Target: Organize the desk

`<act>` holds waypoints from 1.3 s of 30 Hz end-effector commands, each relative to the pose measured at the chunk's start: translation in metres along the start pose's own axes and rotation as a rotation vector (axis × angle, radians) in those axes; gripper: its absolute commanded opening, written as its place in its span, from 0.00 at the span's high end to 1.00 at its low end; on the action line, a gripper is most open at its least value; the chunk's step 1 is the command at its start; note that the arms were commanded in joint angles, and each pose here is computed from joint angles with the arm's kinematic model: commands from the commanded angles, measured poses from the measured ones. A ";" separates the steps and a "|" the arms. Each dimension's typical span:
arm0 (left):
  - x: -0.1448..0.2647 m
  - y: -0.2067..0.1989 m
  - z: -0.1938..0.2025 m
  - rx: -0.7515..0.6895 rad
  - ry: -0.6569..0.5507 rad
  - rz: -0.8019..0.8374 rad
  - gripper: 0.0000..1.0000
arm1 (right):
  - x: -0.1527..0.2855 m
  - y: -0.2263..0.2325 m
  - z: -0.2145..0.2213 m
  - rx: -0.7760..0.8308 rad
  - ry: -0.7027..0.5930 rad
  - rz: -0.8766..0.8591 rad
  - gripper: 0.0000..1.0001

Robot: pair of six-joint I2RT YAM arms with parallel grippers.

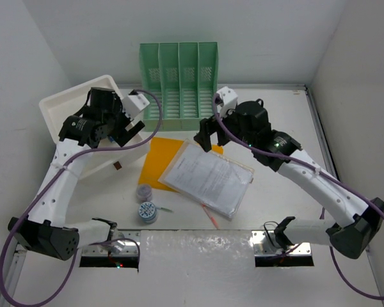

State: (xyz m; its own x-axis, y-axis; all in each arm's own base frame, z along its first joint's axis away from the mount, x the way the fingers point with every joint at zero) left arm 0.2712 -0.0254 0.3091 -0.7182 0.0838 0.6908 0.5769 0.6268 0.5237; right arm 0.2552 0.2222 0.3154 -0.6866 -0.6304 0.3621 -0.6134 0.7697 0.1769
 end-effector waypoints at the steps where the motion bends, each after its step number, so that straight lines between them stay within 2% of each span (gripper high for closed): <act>1: 0.028 0.022 -0.021 0.066 -0.098 -0.090 0.04 | -0.021 0.028 0.022 0.085 0.035 -0.166 0.01; 4: 0.054 0.033 -0.036 0.125 -0.178 -0.127 0.03 | -0.046 0.094 0.070 0.306 0.145 -0.341 0.01; 6: 0.064 0.035 -0.040 0.161 -0.216 -0.149 0.03 | -0.057 0.119 0.084 0.394 0.164 -0.417 0.01; 10: 0.078 0.035 -0.037 0.186 -0.252 -0.184 0.03 | -0.083 0.178 0.132 0.601 0.228 -0.625 0.01; 12: 0.074 0.030 -0.031 0.187 -0.244 -0.184 0.02 | -0.087 0.202 0.140 0.654 0.237 -0.696 0.01; 14: 0.077 0.026 -0.027 0.183 -0.249 -0.181 0.02 | -0.099 0.209 0.159 0.695 0.292 -0.719 0.01; 21: 0.066 0.024 -0.015 0.185 -0.204 -0.230 0.02 | -0.125 0.227 0.185 0.687 0.253 -0.758 0.01; 28: 0.062 0.027 -0.017 0.172 -0.200 -0.233 0.01 | -0.135 0.235 0.214 0.651 0.388 -0.834 0.01; 33: 0.061 0.027 -0.017 0.167 -0.201 -0.233 0.01 | -0.141 0.223 0.230 0.667 0.449 -0.765 0.01; 36: 0.061 0.028 -0.017 0.164 -0.197 -0.232 0.01 | -0.137 0.220 0.241 0.673 0.510 -0.774 0.06; 39: 0.060 0.028 -0.018 0.162 -0.199 -0.232 0.01 | -0.140 0.219 0.247 0.684 0.524 -0.735 0.17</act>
State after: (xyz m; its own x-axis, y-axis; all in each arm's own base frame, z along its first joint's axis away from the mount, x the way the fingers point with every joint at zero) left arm 0.2463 -0.0192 0.3615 -0.8638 0.0736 0.4984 0.3772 0.7504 0.5428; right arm 0.1208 0.4465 0.0779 0.1001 -0.6699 0.7357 -0.9939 -0.1021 0.0423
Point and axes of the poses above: each gripper's point midway between its finger pads, its own x axis back along the fingers, its own y axis along the line the jaws close on, z = x × y, the point moved 6 cm from there along x, back along the fingers, and after that the axes turned 3 degrees about -x, right-handed, at the moved point
